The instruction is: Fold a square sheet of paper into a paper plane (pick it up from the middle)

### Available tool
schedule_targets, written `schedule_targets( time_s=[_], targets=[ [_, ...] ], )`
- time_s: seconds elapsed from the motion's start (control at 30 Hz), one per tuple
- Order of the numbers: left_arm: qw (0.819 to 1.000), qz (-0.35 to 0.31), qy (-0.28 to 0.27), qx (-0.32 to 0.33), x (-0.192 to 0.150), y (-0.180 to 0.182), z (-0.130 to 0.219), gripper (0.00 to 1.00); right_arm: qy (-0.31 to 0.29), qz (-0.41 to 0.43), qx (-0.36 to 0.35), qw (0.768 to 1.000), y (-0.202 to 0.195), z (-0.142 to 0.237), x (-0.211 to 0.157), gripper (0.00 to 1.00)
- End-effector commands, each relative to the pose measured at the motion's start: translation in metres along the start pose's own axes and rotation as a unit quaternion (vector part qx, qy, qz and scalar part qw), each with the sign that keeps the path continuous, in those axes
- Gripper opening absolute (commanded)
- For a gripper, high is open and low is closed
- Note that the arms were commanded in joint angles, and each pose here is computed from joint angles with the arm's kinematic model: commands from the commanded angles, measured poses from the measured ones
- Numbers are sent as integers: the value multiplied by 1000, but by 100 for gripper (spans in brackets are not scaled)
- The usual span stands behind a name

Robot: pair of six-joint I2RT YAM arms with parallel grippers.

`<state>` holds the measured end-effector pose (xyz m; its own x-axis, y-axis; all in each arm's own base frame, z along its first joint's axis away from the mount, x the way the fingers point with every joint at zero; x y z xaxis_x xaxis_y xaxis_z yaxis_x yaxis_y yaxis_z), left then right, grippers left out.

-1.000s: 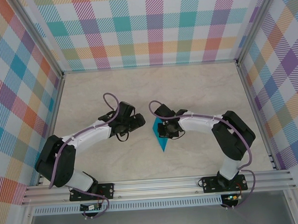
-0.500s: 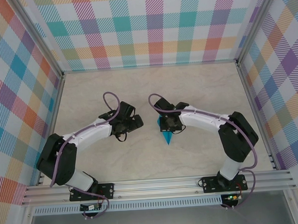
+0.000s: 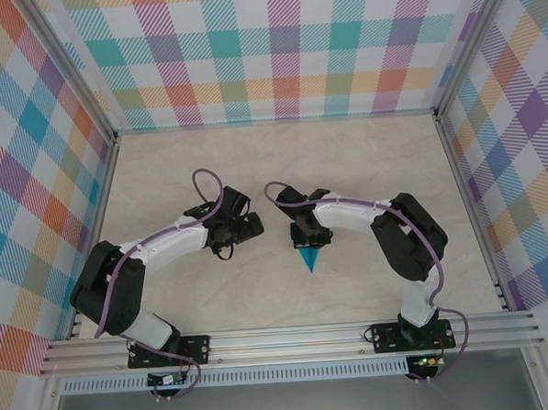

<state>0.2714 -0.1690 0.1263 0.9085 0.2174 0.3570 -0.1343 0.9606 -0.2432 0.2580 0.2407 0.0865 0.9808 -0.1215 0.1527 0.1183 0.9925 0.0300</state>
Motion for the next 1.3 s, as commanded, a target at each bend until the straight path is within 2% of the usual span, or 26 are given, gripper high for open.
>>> schedule_targets(
  time_s=[0.0, 0.23, 0.43, 0.63, 0.9, 1.07, 1.17, 1.27],
  targets=[
    [1000, -4, -5, 9, 9, 1, 5, 100, 3, -9, -9, 1000, 2, 3, 1, 8],
    [1000, -5, -14, 21, 14, 5, 14, 100, -35, -5, 12, 999, 15, 22, 42, 6],
    [999, -5, -24, 26, 18, 10, 24, 100, -46, 8, 18, 999, 29, 11, 97, 5],
    [999, -10, -23, 25, 18, 11, 26, 100, -42, 27, 32, 998, 40, 3, 132, 7],
    [999, -28, -23, 16, 24, 4, 31, 100, -10, 20, 25, 999, 40, -16, 138, 14],
    [998, -39, -34, 23, 32, 1, 36, 100, 4, 4, 18, 1000, 37, -26, 133, 13],
    [998, -46, -41, 31, 39, -2, 40, 100, 0, -2, 21, 1000, 39, -19, 136, 13],
    [996, -52, -60, 46, 52, -4, 50, 100, -20, -8, 41, 999, 41, 8, 142, 18]
  ],
)
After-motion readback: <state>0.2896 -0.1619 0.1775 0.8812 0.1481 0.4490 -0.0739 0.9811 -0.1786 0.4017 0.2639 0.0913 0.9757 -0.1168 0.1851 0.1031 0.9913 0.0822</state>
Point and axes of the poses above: each hand's point on the last joint's axis, 136 mm out from that joint toward the fingers, its own z axis back along the fingers, its own y axis along the line the jaws close on, x = y × z, the point moved 7 cm from there along z, back along the fingers, and after that the axes turned 8 degrees about -z, right-handed, at the moved point
